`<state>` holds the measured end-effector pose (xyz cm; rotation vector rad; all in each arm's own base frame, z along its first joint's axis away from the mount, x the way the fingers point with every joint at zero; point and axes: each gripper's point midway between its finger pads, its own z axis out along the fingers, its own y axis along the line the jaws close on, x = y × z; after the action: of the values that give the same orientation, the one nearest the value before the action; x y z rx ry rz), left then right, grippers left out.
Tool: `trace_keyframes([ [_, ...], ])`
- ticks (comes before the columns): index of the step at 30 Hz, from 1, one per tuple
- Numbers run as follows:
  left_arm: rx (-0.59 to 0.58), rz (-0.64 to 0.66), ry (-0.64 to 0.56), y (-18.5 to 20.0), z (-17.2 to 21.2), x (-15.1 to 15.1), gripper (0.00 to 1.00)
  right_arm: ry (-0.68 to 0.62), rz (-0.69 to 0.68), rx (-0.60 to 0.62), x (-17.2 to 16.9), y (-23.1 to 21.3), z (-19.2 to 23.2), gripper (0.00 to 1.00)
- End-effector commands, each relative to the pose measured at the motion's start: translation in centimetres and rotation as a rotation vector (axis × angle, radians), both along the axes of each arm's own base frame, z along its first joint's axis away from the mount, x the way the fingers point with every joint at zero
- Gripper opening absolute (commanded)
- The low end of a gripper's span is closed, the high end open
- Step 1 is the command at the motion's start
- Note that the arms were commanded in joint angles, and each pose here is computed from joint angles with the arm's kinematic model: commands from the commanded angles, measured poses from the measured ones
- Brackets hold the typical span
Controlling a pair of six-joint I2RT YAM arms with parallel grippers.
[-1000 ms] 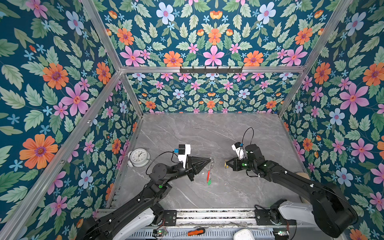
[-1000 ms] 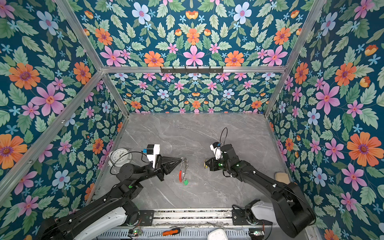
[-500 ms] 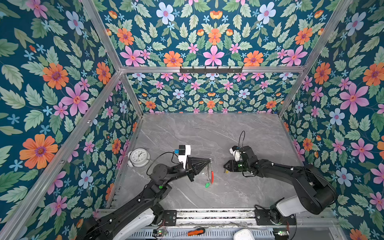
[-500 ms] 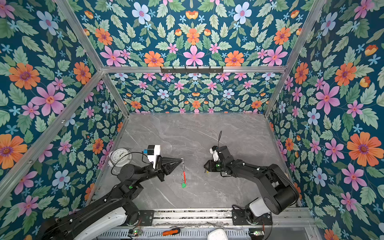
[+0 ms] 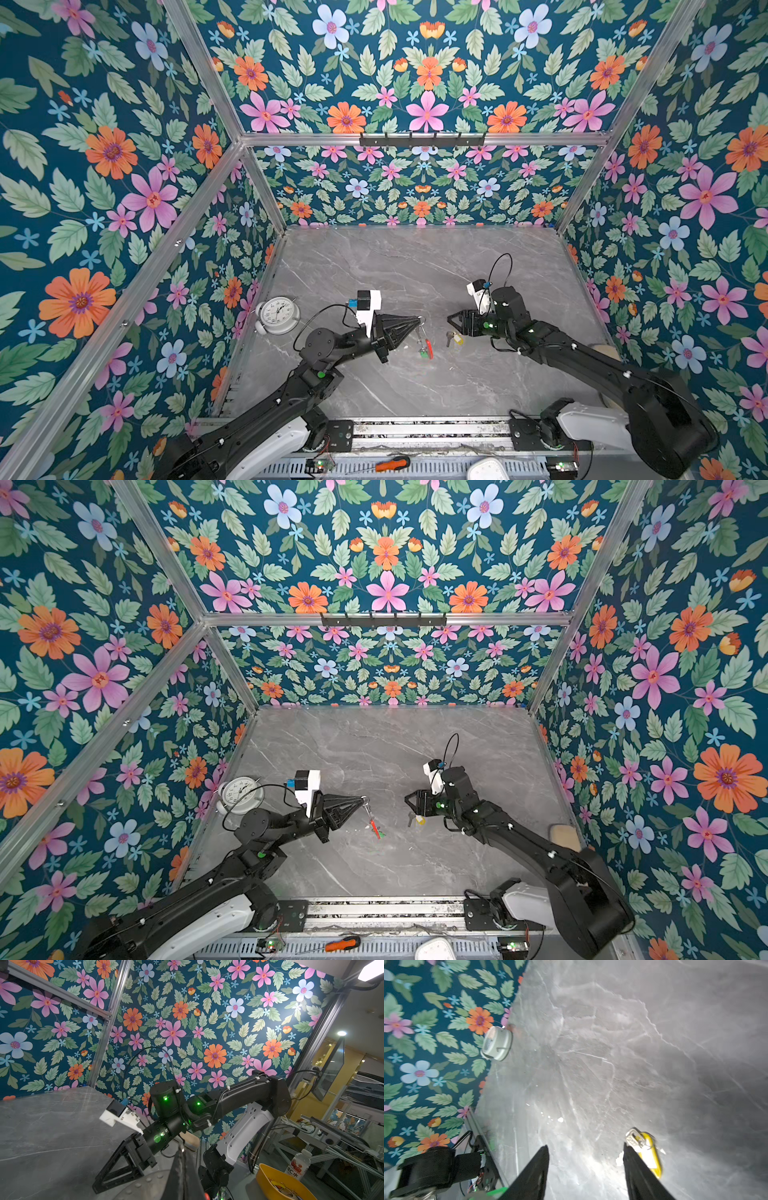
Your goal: Remove the keys from the keyring
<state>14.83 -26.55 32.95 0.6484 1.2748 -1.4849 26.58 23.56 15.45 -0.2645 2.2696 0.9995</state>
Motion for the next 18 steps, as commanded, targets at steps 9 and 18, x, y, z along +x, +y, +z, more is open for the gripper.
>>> trace_keyframes([
  [9,-0.033,0.075,-0.016,0.5,1.1,1.1,0.0,-0.388,0.115,0.099,-5.7,1.7,14.1,0.6],
  [18,-0.039,0.123,-0.002,0.6,1.3,2.1,0.0,-0.499,0.313,0.056,-9.9,5.9,15.5,0.61],
])
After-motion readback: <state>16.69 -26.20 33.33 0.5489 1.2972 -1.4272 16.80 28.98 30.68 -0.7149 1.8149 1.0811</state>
